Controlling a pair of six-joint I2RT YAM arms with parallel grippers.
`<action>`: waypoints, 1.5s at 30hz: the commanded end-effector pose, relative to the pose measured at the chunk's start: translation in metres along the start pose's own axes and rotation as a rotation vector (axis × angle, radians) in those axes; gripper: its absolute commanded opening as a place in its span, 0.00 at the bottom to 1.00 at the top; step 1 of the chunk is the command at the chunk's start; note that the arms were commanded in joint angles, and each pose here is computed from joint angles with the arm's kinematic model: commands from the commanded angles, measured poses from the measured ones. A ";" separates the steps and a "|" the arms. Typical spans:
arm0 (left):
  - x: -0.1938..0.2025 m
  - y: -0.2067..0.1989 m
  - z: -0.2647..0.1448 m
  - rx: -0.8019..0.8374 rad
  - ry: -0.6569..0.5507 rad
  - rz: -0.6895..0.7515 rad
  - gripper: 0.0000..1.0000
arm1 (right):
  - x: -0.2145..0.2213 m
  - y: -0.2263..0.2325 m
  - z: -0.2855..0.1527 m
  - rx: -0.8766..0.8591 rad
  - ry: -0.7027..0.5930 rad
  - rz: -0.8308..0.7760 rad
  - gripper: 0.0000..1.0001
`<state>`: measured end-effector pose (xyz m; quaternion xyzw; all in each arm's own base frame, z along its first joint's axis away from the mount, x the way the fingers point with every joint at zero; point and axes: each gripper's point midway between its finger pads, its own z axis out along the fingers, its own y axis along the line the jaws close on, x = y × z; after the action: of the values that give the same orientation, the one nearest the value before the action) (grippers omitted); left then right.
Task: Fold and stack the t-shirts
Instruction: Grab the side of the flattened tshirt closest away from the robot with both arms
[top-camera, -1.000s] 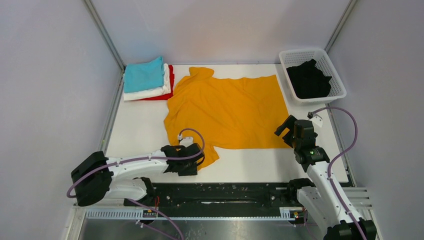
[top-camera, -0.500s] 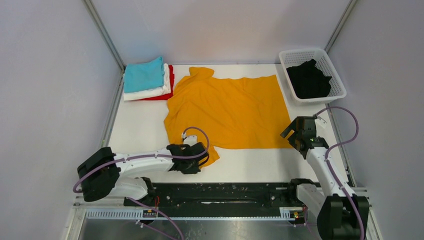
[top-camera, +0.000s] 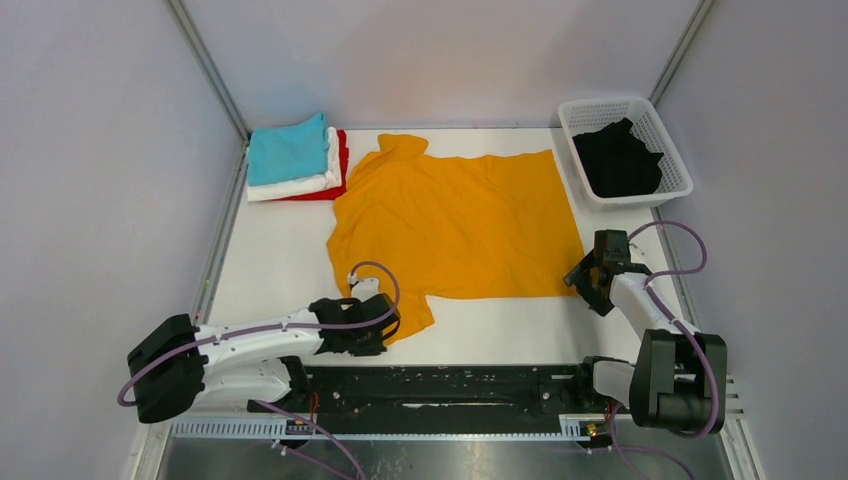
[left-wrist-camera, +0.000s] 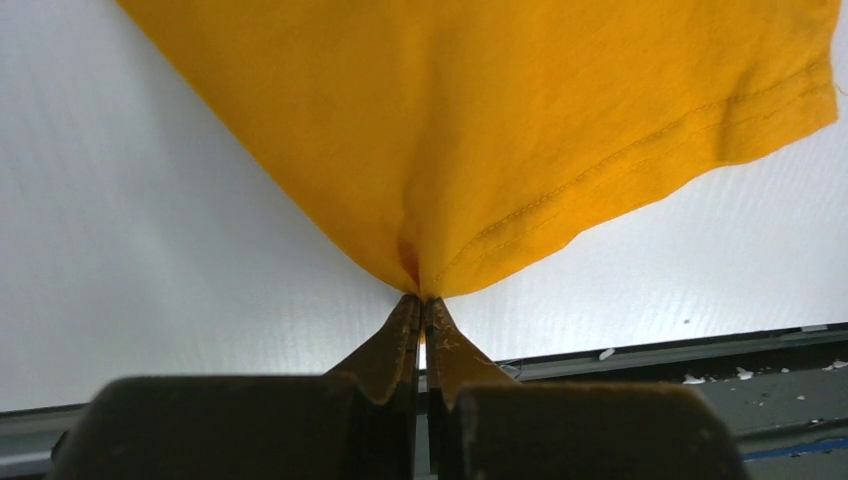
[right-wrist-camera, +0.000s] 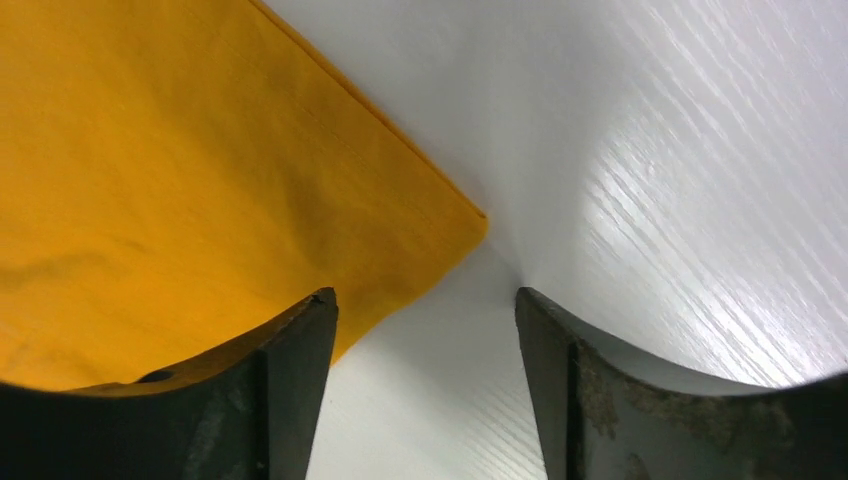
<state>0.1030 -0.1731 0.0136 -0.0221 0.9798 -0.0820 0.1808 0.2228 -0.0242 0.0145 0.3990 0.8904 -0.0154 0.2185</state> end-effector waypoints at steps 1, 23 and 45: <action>0.008 0.025 -0.003 -0.076 0.008 0.005 0.00 | 0.001 0.009 0.010 -0.025 0.023 0.030 0.69; 0.009 0.037 -0.028 -0.051 -0.003 -0.068 0.00 | 0.017 -0.006 -0.018 -0.048 0.039 0.006 0.05; -0.067 -0.060 -0.052 0.298 -0.147 -0.044 0.00 | 0.032 0.009 -0.056 -0.231 0.058 -0.009 0.06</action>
<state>0.1025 -0.1788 0.0507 -0.0354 0.9675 -0.1584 0.1939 0.1763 0.0119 0.0338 0.3885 0.8899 0.0798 0.2251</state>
